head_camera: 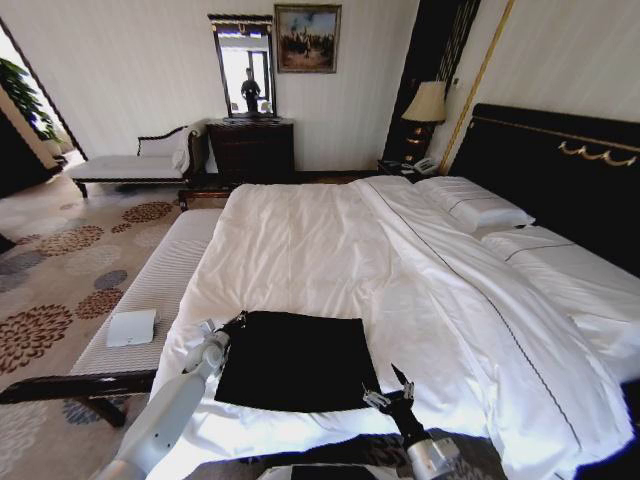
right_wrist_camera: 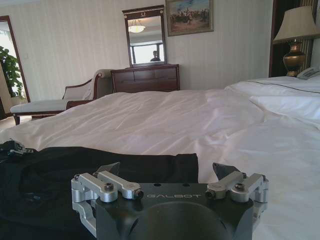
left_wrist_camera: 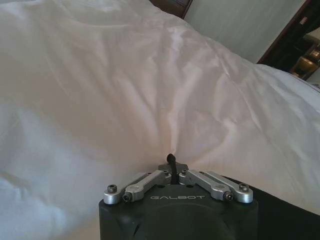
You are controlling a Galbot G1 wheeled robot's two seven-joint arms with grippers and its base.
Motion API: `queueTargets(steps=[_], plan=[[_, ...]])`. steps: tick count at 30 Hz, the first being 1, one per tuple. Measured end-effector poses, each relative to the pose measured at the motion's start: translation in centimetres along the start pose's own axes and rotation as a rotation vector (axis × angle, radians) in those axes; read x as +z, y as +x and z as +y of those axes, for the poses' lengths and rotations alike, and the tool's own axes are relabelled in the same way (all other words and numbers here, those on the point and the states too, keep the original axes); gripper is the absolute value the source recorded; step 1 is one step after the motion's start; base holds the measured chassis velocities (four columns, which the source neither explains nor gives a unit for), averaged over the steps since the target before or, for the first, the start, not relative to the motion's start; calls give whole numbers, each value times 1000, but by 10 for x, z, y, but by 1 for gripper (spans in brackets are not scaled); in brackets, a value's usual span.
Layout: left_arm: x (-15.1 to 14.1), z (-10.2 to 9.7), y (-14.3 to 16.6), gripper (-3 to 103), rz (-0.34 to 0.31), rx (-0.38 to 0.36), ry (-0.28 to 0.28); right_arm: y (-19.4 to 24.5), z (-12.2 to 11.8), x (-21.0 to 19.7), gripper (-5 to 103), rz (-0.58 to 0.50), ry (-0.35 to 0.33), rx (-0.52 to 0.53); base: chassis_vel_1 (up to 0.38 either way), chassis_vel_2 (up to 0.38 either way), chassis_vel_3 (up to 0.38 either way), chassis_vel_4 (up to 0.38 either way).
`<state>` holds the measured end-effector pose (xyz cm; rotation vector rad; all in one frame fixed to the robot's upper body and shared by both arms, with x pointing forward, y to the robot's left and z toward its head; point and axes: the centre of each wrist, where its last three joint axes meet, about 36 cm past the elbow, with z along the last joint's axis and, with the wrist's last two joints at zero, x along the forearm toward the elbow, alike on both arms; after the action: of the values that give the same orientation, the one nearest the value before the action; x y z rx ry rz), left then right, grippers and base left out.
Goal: Fold the clothes on the bed.
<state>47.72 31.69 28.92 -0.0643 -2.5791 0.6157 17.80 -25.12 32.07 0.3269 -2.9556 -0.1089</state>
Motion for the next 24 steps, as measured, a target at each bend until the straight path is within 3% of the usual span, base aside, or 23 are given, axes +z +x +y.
queueTargets(steps=[10, 19, 24], plan=[[-8, -1, 8, 2, -35, -3, -1, -6, -3, -3, 100, -7, -17, 11, 0, 0, 0, 0], [-21, 1, 36, 2, -97, 4, -39, -37, -22, -17, 100, -28, -124, 59, 0, 0, 0, 0], [-20, -1, 50, 2, -118, 13, -84, -83, -40, -31, 100, -39, -211, 85, 0, 0, 0, 0]])
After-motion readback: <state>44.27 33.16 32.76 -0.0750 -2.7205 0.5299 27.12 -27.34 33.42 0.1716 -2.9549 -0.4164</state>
